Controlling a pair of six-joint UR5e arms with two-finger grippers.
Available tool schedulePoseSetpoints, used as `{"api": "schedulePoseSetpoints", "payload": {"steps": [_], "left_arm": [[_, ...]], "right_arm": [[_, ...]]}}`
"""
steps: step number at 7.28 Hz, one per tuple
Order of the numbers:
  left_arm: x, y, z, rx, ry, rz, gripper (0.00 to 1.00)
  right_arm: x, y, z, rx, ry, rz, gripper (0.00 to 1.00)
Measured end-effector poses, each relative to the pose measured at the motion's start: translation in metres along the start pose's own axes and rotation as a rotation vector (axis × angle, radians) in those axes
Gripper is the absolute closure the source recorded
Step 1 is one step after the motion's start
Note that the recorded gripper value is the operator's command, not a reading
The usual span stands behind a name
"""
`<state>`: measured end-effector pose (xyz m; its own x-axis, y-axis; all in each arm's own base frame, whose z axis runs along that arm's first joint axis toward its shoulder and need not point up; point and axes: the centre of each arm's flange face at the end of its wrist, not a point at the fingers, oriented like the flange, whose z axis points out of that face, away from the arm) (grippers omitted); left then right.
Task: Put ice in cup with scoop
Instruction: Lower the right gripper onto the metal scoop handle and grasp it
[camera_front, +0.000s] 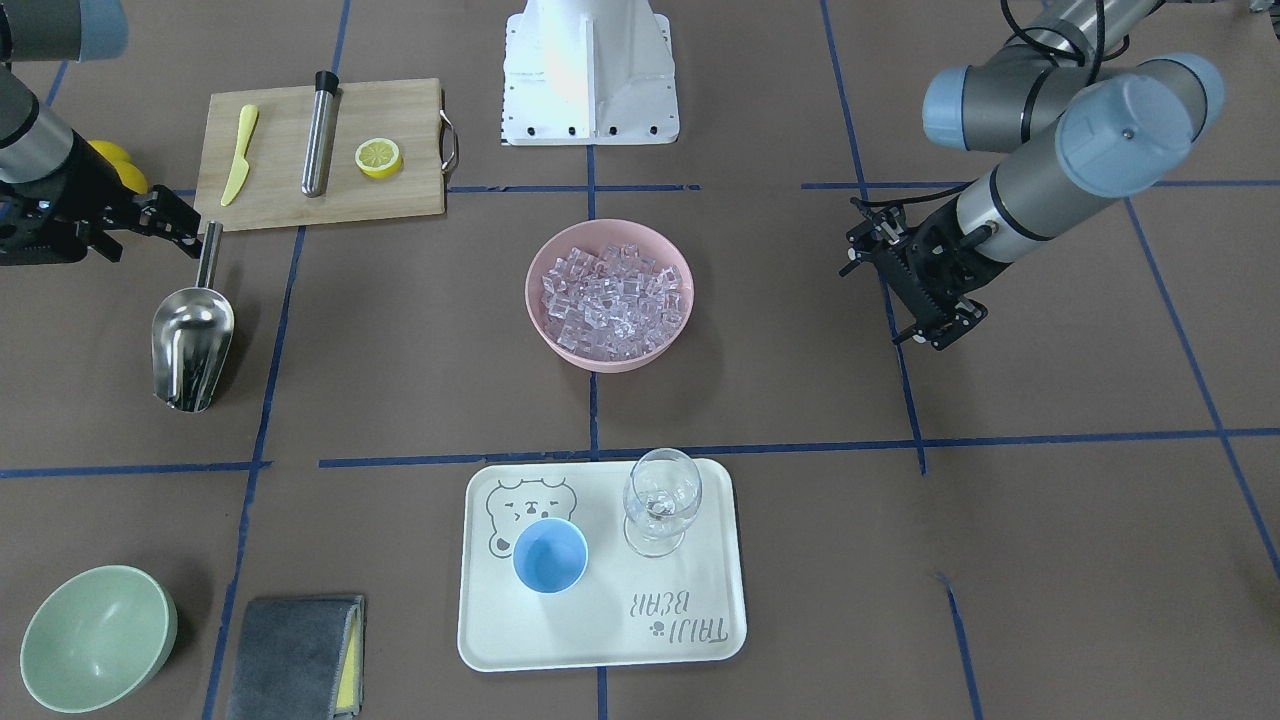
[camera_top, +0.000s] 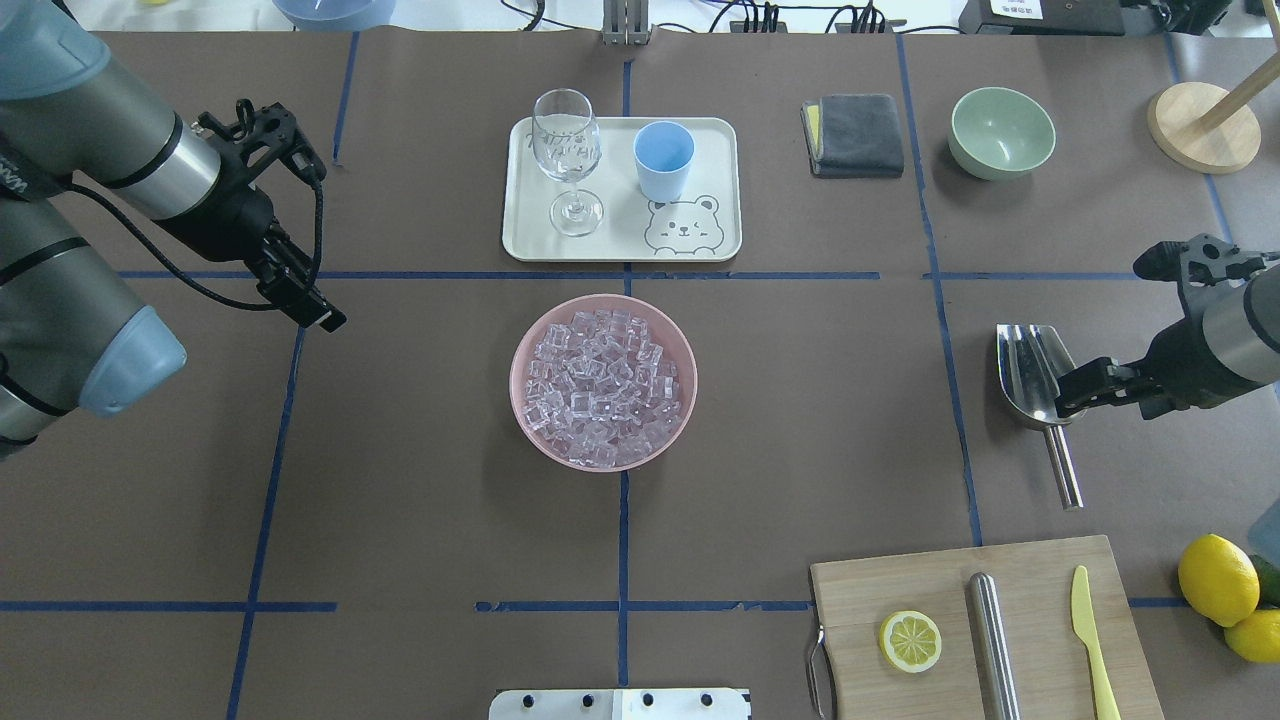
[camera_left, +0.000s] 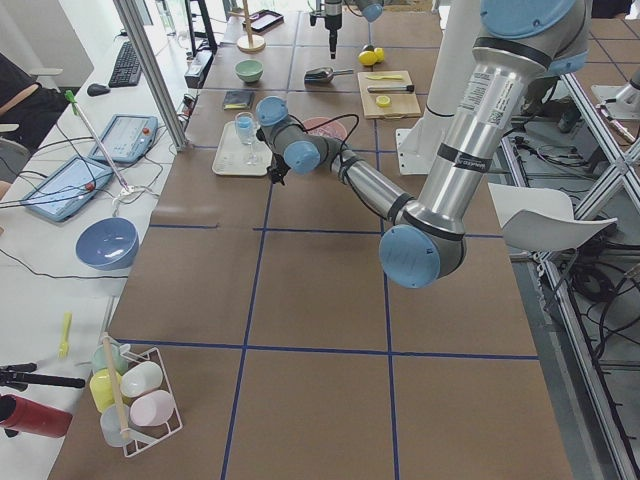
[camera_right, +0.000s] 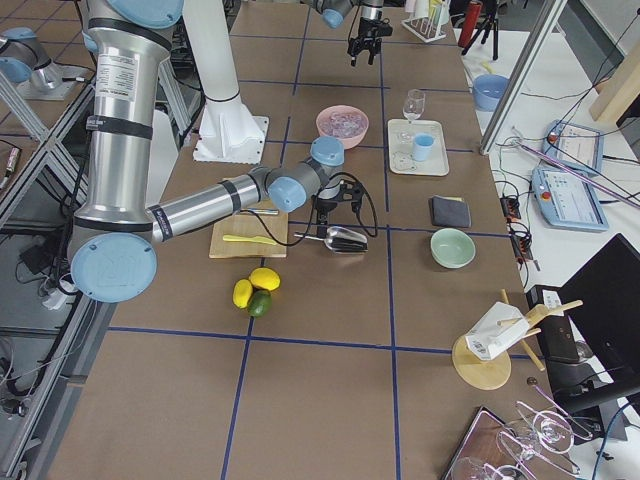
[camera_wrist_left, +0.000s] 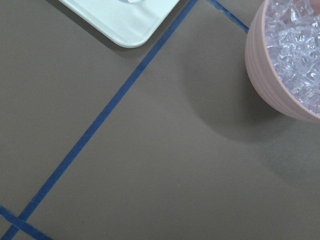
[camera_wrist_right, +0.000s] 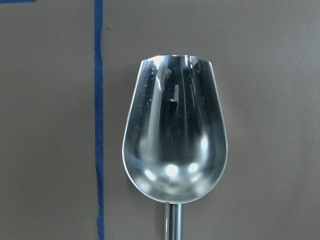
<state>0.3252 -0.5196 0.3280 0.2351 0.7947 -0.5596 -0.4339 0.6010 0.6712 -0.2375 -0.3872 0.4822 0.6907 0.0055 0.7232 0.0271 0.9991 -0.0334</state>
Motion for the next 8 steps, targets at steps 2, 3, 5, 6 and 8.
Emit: {"api": "schedulePoseSetpoints", "payload": {"steps": [2, 3, 5, 6, 8], "left_arm": [[0.003, -0.003, 0.003, -0.002, 0.004, -0.001, 0.0], [0.004, -0.003, 0.004, -0.002, 0.004, -0.001, 0.0], [0.004, -0.003, 0.004, -0.002, 0.005, 0.0, 0.0], [0.004, -0.004, 0.004, -0.002, 0.005, 0.0, 0.0], [0.004, -0.006, 0.004, -0.002, 0.005, 0.001, 0.0]], "right_arm": [[-0.008, 0.008, 0.035, -0.039, 0.042, -0.03, 0.0], [-0.012, 0.01, 0.046, -0.051, 0.053, -0.04, 0.0], [-0.022, 0.014, 0.058, -0.07, 0.058, -0.06, 0.03], [-0.024, 0.016, 0.061, -0.076, 0.059, -0.066, 0.1], [-0.024, 0.018, 0.063, -0.081, 0.06, -0.069, 0.64]]}}
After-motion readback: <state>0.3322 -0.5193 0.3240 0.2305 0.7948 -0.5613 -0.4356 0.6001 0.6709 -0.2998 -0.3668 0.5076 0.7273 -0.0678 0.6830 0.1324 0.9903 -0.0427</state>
